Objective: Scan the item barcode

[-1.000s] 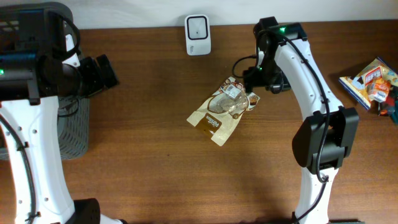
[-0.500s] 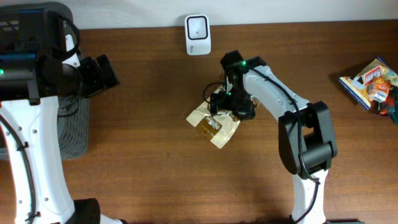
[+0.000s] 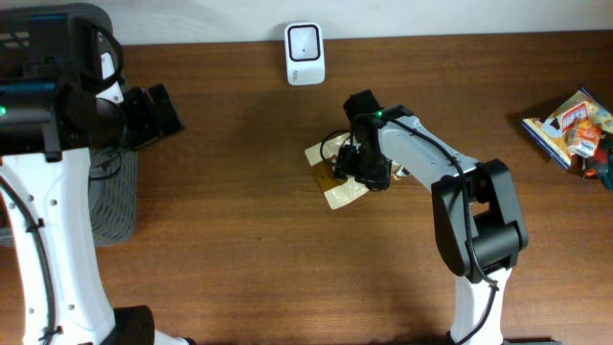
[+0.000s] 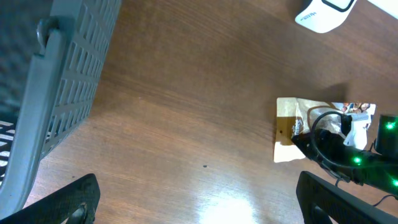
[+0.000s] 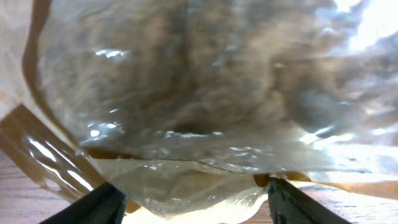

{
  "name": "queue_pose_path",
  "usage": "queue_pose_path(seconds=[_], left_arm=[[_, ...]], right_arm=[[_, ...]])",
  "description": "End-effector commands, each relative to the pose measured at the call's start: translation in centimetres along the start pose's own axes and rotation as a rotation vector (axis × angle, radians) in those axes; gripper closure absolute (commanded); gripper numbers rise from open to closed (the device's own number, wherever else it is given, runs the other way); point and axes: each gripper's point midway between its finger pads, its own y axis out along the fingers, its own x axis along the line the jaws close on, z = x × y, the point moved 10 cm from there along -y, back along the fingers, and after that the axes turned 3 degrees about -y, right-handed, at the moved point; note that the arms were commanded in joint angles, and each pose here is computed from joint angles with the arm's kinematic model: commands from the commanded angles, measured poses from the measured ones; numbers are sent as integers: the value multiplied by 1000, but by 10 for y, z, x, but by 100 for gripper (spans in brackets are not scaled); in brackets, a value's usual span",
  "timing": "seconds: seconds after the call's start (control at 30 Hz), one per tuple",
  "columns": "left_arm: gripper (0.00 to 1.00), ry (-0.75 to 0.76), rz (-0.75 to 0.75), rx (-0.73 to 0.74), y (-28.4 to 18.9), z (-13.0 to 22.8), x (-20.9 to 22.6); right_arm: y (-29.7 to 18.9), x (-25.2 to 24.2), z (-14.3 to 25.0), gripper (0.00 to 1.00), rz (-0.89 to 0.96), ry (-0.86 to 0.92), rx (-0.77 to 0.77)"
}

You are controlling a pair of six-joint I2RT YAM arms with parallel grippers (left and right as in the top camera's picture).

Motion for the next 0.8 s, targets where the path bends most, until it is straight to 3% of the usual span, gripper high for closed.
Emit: queue_pose_path(seconds=[0.0,0.3,0.33,0.43,0.53,0.6,0.77], left_arm=[[1,-6,0,-5,-2,1,0],[1,-6,0,-5,-2,1,0],[1,-6,0,-5,-2,1,0],[1,-7,0,-5,-2,1,0],[1,-6,0,-5,-2,1,0],[1,-6,0,-5,-2,1,0],[1,-6,0,-5,-2,1,0]], right_arm=[[12,-9,3,45,76,-46,31],[-20,6,13,38,85,-191,144],[-25,10,14,35,85,-223,147],[-49,23,15,10,78,-348,144],[-56,40,23,3,78,-579,140],[-51,46,29,0,155,-674,131],[-22,44,48,1,582,-807,41]])
